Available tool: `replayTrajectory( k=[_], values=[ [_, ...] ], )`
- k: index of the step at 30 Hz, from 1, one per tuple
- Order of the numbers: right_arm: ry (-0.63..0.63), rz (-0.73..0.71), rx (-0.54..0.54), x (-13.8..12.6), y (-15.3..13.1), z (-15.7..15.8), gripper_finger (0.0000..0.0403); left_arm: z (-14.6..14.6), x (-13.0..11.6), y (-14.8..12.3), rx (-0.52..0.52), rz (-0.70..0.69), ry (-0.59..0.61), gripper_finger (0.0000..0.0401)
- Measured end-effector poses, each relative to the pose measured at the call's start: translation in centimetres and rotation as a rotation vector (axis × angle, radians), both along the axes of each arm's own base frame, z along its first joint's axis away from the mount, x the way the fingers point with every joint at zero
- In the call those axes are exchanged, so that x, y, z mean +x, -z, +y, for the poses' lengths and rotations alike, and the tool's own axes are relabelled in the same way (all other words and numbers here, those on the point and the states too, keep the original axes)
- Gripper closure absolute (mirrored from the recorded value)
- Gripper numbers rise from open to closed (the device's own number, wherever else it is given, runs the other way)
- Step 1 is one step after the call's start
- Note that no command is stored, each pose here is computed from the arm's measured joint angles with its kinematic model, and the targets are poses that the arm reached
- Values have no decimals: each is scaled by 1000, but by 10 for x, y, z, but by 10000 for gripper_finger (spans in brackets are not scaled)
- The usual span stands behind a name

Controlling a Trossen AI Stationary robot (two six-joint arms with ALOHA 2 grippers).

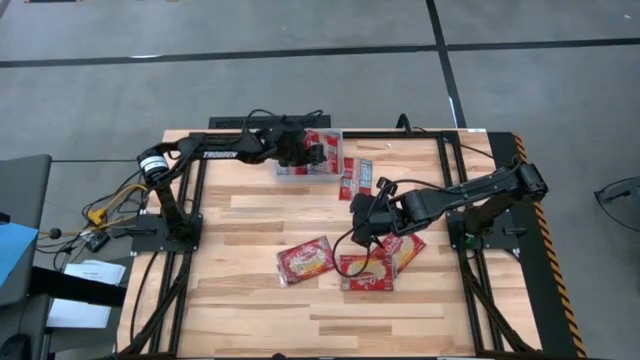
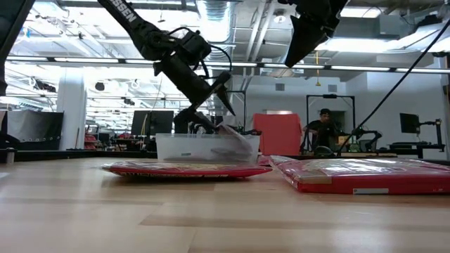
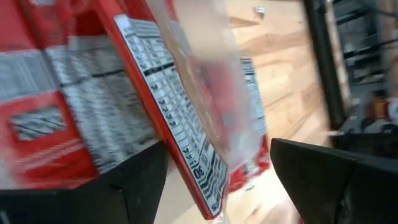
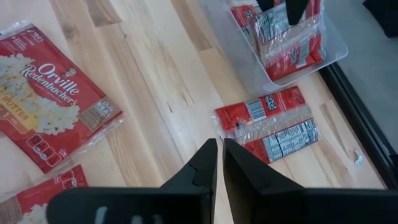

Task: Sort popcorn bags into baskets
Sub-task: Put the red popcorn bag into the transparent bin

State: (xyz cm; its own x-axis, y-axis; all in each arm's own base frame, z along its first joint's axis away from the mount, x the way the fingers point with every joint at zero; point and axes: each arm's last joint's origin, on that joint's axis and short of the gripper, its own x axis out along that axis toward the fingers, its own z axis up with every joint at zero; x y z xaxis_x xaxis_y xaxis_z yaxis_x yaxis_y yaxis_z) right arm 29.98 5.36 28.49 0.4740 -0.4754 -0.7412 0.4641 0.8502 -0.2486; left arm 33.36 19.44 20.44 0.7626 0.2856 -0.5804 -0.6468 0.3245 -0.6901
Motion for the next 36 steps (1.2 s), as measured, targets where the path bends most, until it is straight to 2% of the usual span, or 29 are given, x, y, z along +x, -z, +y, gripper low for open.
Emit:
replayTrajectory(
  k=[5,13,16,18,22,26,31,36],
  values=[
    [0,-5,1,0,0,0,351,5,3,-15,40,37,15,132],
    [0,-4,1,0,0,0,351,14,3,-50,86,152,102,131],
    [19,22,3,-3,1,-1,351,11,4,-68,79,147,222,131],
    [85,47,18,-7,4,-5,351,4,1,-84,56,86,330,131],
    [203,108,35,-21,23,-17,351,-23,-13,-131,47,-92,514,131],
    [236,-7,75,-19,55,-28,363,-66,-39,-183,210,-191,584,131],
    [271,-121,85,-13,98,-60,393,-125,-76,-231,440,-246,536,131],
    [409,-43,27,-13,132,-98,387,-167,-102,-250,576,-239,483,131]
  ],
)
